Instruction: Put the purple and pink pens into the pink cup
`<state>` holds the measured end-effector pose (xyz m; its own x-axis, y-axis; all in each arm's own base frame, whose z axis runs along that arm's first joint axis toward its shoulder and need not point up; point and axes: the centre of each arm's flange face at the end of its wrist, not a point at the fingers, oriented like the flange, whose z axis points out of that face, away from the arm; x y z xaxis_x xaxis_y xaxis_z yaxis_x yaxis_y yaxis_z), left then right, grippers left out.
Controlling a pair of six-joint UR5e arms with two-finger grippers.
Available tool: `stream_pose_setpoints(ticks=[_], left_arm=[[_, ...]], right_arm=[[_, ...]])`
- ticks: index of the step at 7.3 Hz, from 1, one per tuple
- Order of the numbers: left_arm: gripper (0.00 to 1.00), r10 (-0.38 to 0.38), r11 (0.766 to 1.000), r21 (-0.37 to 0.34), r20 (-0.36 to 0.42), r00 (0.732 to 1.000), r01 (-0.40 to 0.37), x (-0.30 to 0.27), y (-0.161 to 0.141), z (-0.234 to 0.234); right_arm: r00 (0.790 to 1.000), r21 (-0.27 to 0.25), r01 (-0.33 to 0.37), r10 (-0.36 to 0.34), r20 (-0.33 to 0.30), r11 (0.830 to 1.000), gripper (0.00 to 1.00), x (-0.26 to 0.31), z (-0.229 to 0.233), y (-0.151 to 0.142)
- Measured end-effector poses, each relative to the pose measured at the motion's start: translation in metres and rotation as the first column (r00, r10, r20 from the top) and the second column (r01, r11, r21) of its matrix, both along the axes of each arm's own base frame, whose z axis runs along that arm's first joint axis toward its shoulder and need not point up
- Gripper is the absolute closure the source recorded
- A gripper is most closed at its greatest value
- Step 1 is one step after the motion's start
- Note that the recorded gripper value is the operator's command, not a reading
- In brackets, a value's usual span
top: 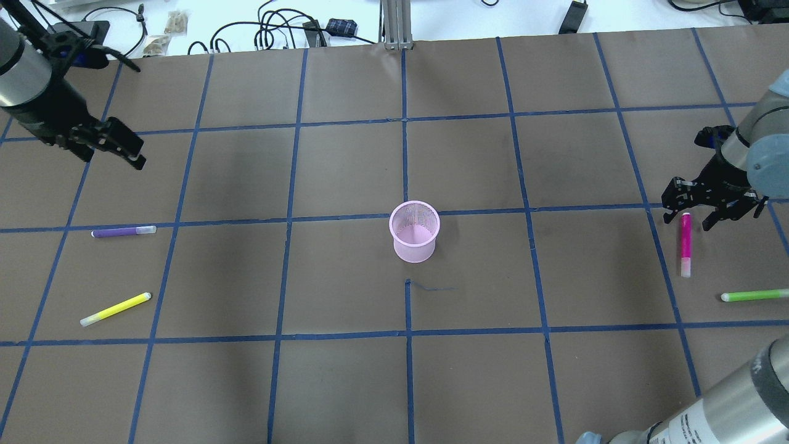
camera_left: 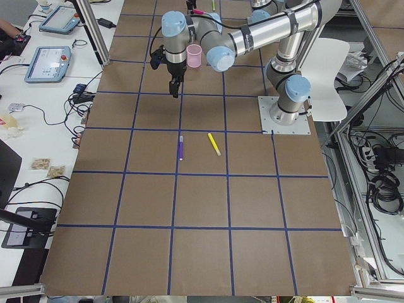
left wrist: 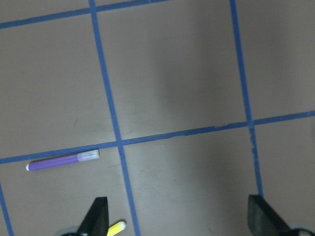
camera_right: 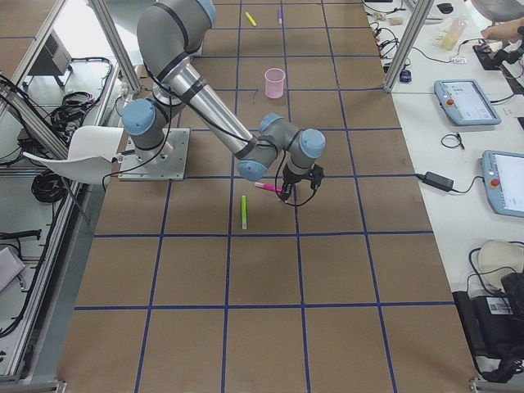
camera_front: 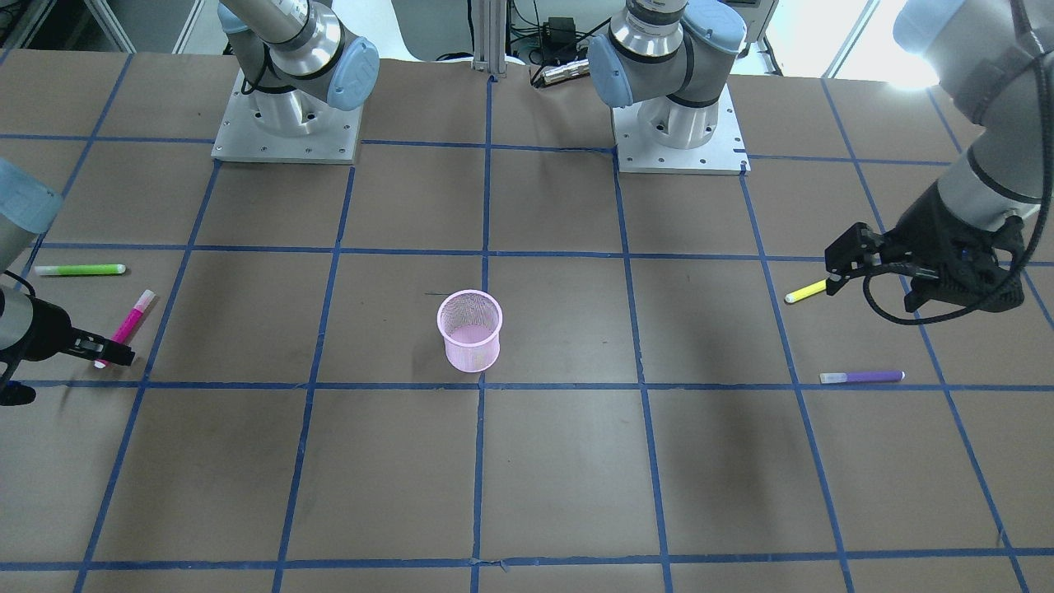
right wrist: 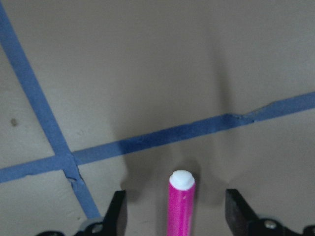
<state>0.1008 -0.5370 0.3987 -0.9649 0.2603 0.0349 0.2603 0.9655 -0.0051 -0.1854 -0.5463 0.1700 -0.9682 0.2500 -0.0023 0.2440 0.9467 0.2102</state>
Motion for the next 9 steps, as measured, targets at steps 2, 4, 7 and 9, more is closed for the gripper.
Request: stream_pose_setpoints(ticks=[2, 4, 7, 9], left_arm=[[0.0, -0.134, 0.991, -0.021, -0.094, 0.986, 0.133, 0.069, -0.001, -0.042], [0.0, -0.341, 0.936, -0.132, -0.118, 0.933, 0.326, 0.12, -0.018, -0.094], [0.02, -0.653, 0.736, -0.363, -0.16, 0.74, 0.571, 0.194, -0.007, -0.166], [0.08, -0.732, 0.651, -0.468, -0.177, 0.658, 0.598, 0.234, 0.011, -0.213]], right_arm=[[1.0, 0.015, -0.005, 0.006, -0.023, 1.0, 0.88, -0.002, 0.0, 0.001], [0.999, 0.025, -0.007, 0.008, -0.041, 1.0, 1.0, -0.005, 0.0, 0.002], [0.999, 0.01, -0.008, 0.008, -0.049, 1.0, 1.0, -0.006, 0.01, -0.002], [0.999, -0.09, -0.013, 0.009, -0.045, 0.996, 1.0, -0.003, 0.048, -0.026]])
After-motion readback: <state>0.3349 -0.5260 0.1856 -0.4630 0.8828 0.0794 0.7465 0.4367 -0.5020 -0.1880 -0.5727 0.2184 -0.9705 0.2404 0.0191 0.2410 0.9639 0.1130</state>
